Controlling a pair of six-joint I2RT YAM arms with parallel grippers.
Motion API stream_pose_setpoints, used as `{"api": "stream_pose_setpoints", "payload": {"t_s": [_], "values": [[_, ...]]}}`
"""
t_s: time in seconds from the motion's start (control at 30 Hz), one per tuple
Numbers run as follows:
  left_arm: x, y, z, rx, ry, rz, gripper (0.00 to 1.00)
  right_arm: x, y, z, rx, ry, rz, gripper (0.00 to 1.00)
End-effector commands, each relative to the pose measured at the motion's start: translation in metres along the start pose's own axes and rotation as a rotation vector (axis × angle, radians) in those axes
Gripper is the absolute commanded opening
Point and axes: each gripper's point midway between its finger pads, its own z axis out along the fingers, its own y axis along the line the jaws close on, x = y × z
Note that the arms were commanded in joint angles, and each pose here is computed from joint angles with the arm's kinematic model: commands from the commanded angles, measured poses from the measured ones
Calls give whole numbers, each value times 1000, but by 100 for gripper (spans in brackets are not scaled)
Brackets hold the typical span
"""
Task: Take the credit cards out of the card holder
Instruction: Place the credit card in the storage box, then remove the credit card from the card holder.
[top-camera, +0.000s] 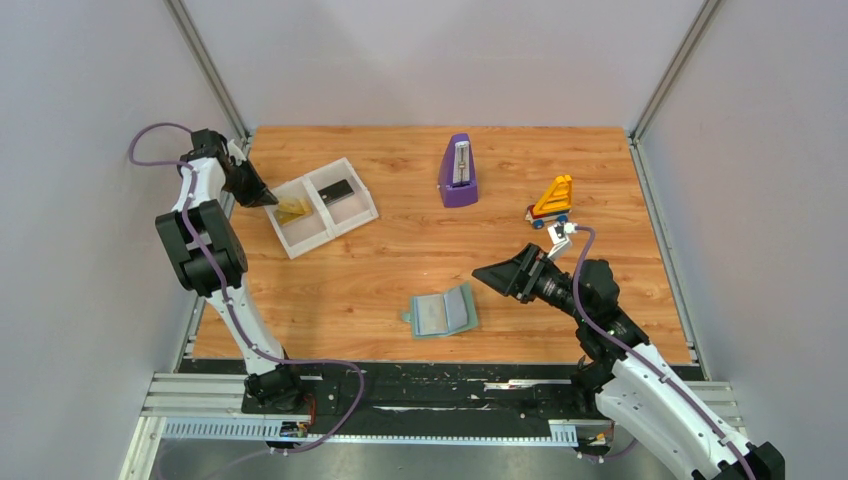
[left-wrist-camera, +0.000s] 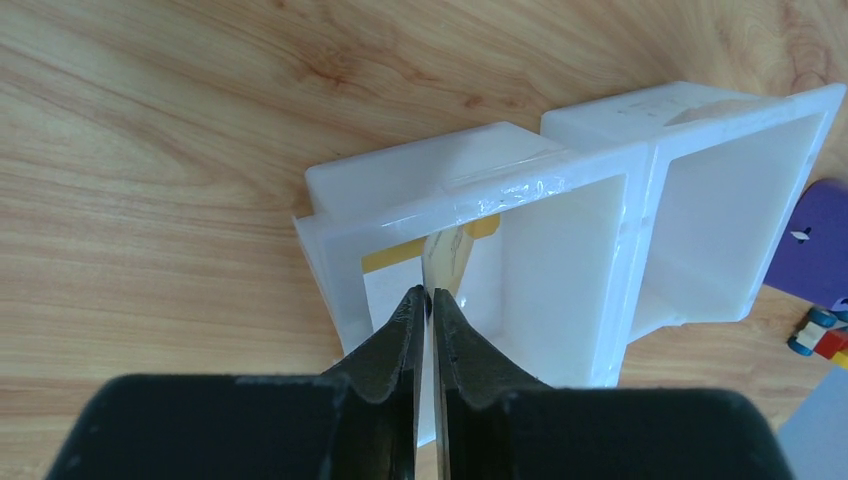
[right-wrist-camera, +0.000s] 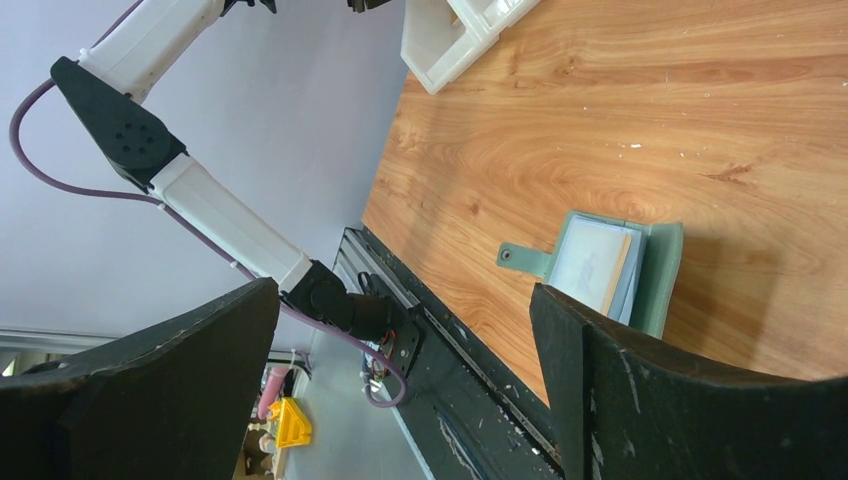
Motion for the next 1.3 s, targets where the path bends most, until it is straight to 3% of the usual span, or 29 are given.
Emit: {"api": "stream_pose_setpoints", "payload": {"t_s": [0.0,0.47,0.83,1.07,1.27], "values": [[-2,12,2,-24,-1,-2,16,-15,20,0,-41,-39,-37,100],[-19,-10,-28,1,-81,-55,42,-10,14,3,1,3,-16,100],[10,-59,-87,161,-114,-25,54,12,-17,12,148,171,0,93],[64,-110,-118,255,-120,79,55,19,-21,17,177,240,42,76],[153,-158,-127,345,-20,239,56,24,-22,24,203,305,59,58]]}}
